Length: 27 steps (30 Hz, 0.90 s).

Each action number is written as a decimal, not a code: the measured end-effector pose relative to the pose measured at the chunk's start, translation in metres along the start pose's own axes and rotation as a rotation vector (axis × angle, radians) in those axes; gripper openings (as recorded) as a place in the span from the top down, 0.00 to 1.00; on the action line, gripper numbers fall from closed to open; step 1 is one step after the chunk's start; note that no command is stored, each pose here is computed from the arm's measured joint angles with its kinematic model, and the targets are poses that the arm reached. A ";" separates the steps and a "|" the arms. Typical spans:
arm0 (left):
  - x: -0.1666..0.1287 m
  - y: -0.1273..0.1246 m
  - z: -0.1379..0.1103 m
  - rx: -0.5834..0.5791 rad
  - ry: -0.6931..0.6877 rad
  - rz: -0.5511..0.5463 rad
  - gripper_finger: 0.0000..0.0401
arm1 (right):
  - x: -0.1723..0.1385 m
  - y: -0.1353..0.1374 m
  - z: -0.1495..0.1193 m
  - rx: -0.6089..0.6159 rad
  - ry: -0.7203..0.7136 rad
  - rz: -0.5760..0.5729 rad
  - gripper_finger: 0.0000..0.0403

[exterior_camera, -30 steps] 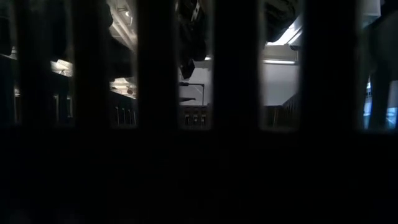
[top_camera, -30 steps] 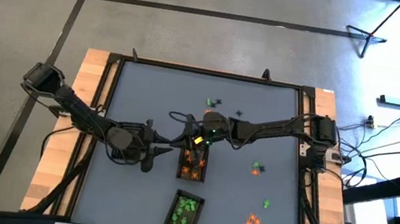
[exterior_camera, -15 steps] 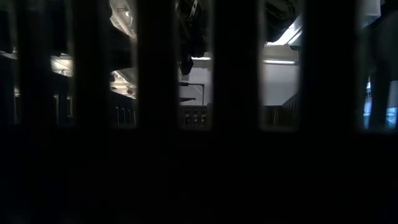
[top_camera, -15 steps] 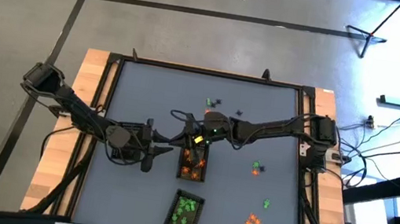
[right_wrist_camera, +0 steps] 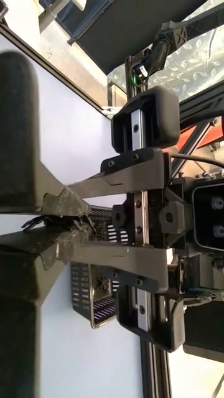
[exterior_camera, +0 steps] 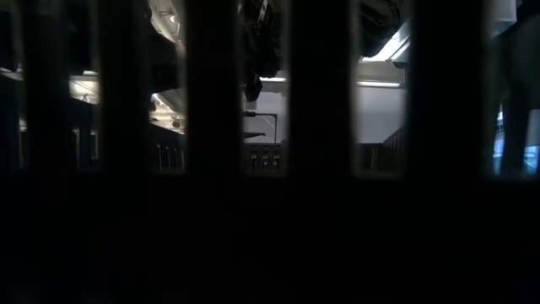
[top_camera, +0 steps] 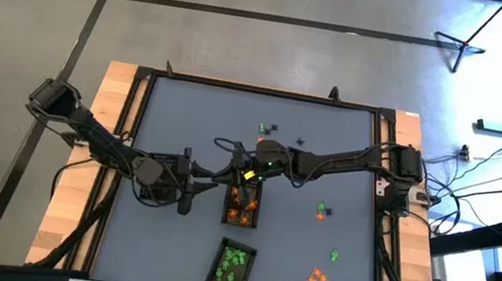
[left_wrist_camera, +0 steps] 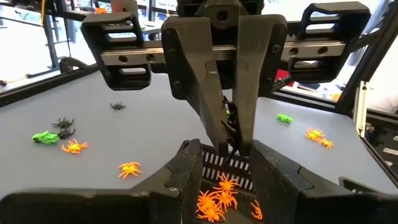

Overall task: Sort Halloween decoration
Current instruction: Put the black spider toy into the top left black basket

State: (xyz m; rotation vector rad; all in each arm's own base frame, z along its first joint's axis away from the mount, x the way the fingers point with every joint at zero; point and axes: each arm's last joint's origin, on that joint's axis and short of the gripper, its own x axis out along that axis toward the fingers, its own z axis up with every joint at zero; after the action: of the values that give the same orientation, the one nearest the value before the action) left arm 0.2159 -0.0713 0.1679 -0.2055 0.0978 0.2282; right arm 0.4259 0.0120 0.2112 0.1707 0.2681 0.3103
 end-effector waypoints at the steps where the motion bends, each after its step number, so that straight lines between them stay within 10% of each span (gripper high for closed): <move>1: 0.000 0.000 0.000 0.000 -0.002 0.006 0.69 | 0.000 0.000 0.000 0.000 0.000 0.000 0.95; 27: 0.000 0.002 0.000 0.021 -0.010 0.049 0.74 | 0.006 -0.002 -0.004 0.013 -0.034 0.014 0.95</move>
State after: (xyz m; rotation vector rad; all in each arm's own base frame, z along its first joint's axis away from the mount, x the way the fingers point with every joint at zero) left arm 0.2157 -0.0694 0.1676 -0.1808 0.0949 0.2764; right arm 0.4305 0.0122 0.2052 0.1901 0.2354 0.3198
